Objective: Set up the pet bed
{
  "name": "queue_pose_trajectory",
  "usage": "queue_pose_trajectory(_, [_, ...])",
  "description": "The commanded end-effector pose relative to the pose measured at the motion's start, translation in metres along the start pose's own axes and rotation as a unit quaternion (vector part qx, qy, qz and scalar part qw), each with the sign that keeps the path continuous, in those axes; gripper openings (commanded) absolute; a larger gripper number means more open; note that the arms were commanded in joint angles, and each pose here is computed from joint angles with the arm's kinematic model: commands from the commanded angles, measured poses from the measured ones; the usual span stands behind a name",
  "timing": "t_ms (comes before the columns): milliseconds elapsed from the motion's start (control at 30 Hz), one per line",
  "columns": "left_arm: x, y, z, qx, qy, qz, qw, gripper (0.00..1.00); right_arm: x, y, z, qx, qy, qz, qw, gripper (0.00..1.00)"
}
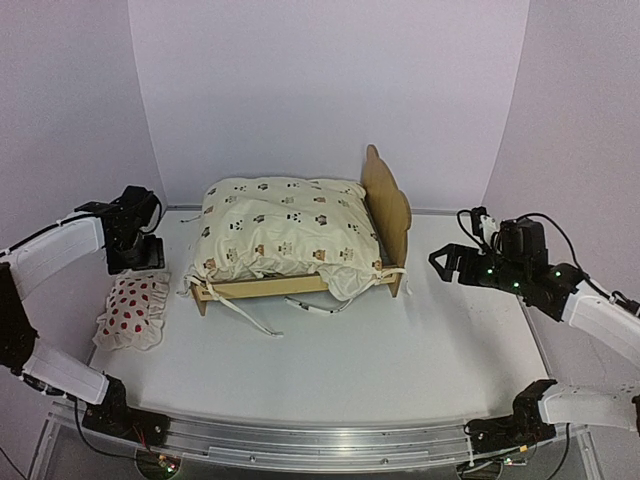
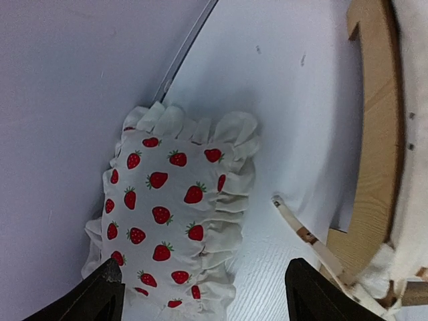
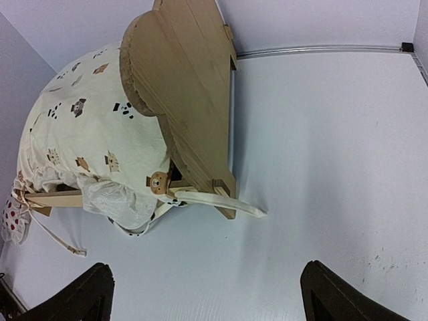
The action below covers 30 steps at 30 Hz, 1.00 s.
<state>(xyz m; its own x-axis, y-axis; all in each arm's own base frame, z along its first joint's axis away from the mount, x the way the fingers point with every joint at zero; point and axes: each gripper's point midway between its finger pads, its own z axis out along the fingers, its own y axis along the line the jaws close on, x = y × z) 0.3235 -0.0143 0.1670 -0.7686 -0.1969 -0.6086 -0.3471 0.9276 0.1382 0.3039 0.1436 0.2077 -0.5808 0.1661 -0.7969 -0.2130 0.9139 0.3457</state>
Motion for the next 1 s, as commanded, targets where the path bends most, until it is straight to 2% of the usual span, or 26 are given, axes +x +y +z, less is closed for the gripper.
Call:
queue_pose_trajectory(0, [0.023,0.012,0.043,0.034,0.103,0.015,0.994,0.83,-0.009,0.014,-0.01,-0.029,-0.002,-0.007,1.0,0.98])
queue_pose_trajectory(267, [0.062,0.018,0.098,-0.003,0.202,0.041,0.979,0.8,-0.002,0.016,-0.018,-0.041,0.001,-0.015,0.999,0.98])
queue_pose_trajectory(367, [0.079,0.027,0.115,-0.039,0.238,0.049,0.969,0.74,-0.002,0.015,-0.022,-0.043,-0.003,-0.019,0.999,0.98])
queue_pose_trajectory(433, [0.088,0.032,0.123,-0.054,0.255,0.051,0.964,0.64,-0.002,0.015,-0.026,-0.044,-0.007,-0.022,0.999,0.98])
queue_pose_trajectory(500, [0.09,0.033,0.125,-0.06,0.258,0.053,0.963,0.44,-0.002,0.015,-0.029,-0.043,-0.012,-0.025,0.999,0.98])
queue_pose_trajectory(633, [0.08,0.036,0.121,-0.07,0.249,0.051,0.965,0.05,-0.003,0.012,-0.035,-0.038,-0.021,-0.029,0.999,0.98])
queue_pose_trajectory(667, [0.075,0.035,0.116,-0.064,0.245,0.044,0.966,0.01,-0.004,0.012,-0.037,-0.038,-0.024,-0.03,0.999,0.98])
queue_pose_trajectory(767, [0.045,0.029,0.09,-0.048,0.208,0.018,0.977,0.0,-0.005,0.012,-0.04,-0.039,-0.027,-0.031,0.998,0.98])
queue_pose_trajectory(967, [-0.035,-0.013,-0.003,0.038,0.101,-0.033,0.994,0.0,-0.004,0.012,-0.039,-0.037,-0.02,-0.025,0.999,0.98])
